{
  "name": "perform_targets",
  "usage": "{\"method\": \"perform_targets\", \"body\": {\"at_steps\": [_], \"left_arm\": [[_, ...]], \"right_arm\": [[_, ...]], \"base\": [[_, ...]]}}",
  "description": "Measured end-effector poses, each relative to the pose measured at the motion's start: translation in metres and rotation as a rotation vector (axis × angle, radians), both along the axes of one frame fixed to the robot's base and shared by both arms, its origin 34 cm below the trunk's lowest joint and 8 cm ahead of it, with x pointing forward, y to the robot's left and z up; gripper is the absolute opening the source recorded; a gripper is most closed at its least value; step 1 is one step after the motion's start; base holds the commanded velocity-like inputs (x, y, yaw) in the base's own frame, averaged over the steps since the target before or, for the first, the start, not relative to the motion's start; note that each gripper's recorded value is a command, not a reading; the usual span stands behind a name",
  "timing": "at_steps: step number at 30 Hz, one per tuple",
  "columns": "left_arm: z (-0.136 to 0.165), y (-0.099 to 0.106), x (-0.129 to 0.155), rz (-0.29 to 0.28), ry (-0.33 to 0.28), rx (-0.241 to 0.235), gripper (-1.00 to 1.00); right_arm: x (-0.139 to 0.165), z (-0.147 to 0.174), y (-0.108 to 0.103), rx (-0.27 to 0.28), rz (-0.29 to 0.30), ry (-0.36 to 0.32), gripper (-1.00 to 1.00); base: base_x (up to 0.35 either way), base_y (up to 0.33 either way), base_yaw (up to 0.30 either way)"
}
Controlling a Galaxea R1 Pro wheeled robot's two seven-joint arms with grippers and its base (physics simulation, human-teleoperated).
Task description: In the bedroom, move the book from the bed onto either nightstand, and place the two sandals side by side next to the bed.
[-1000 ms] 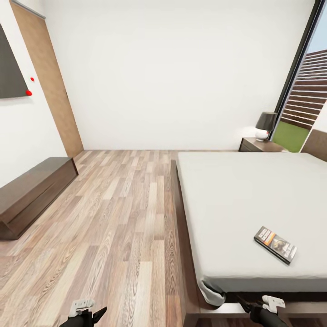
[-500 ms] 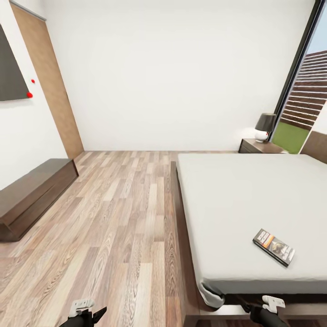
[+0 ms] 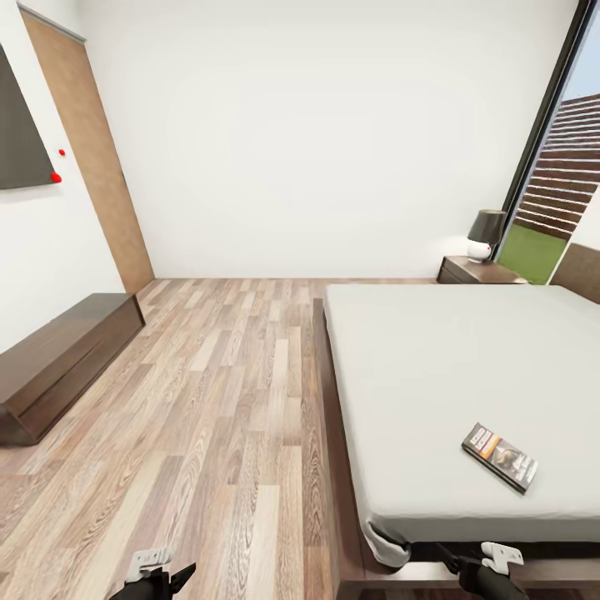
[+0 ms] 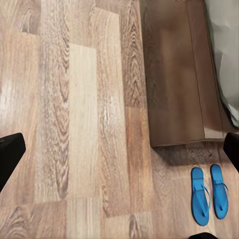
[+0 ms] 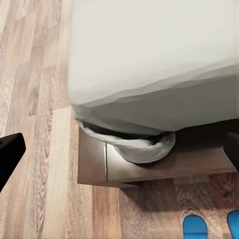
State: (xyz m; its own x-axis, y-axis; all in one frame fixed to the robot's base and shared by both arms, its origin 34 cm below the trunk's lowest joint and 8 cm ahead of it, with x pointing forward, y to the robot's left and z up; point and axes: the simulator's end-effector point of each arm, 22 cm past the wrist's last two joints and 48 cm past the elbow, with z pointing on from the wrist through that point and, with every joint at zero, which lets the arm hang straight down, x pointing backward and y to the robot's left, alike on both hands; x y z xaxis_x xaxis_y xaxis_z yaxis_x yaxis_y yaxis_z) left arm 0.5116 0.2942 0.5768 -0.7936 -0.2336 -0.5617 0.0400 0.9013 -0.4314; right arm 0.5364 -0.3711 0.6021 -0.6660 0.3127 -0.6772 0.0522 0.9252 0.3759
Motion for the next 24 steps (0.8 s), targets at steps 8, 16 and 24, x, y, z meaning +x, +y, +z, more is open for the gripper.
{"method": "perform_targets", "body": {"at_steps": [8, 16, 24], "left_arm": [[0.012, 0.000, 0.000, 0.000, 0.000, 0.000, 1.00], [0.024, 0.000, -0.001, 0.000, 0.000, 0.000, 1.00], [0.040, 0.000, 0.002, 0.000, -0.011, 0.000, 1.00]], "right_arm": [[0.000, 0.012, 0.000, 0.000, 0.000, 0.000, 1.00], [-0.001, 0.024, 0.000, 0.000, 0.000, 0.000, 1.00], [0.001, 0.040, 0.000, 0.000, 0.000, -0.011, 1.00]], "base": [[0.000, 0.000, 0.000], [0.000, 0.000, 0.000], [0.000, 0.000, 0.000]]}}
